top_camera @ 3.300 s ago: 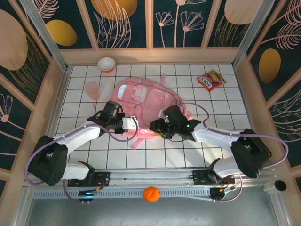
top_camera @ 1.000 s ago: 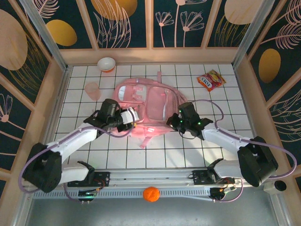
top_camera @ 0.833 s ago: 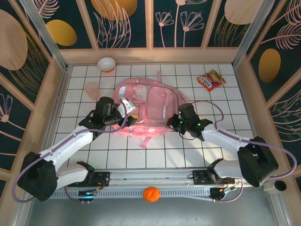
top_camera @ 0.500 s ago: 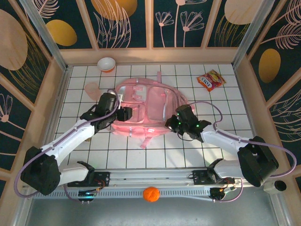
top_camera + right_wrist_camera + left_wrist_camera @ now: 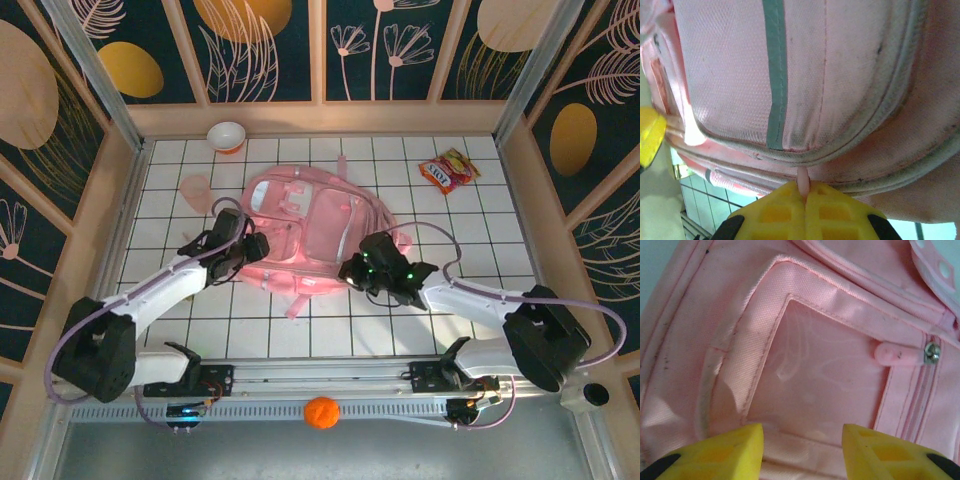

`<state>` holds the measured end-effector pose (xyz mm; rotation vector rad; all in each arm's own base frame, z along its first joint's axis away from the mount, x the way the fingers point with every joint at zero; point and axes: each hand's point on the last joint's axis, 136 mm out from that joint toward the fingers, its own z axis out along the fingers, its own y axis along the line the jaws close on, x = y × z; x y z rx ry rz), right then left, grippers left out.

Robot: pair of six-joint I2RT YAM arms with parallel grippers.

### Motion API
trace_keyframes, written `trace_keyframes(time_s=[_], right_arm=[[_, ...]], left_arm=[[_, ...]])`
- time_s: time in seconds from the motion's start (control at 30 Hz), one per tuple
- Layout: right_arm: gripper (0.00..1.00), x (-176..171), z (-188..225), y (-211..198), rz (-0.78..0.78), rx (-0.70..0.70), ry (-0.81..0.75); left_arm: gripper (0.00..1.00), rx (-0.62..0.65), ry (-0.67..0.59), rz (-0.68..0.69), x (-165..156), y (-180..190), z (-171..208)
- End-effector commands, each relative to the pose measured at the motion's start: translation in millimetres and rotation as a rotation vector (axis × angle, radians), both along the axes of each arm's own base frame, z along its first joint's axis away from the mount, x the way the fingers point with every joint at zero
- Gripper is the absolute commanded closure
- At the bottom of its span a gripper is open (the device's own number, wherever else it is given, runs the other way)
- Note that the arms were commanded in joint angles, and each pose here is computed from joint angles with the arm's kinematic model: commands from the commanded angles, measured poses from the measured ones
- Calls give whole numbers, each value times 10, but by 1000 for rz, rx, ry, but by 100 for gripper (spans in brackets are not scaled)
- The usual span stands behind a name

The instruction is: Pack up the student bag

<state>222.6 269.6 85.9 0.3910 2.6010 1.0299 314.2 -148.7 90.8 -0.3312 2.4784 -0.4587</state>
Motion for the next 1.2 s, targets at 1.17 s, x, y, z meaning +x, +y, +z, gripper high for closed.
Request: trace_keyframes(time_s=[1.17], right_arm=[[100,235,268,730,40,132,-107]], left_arm=[[49,-454,487,513,-441,-689,100]])
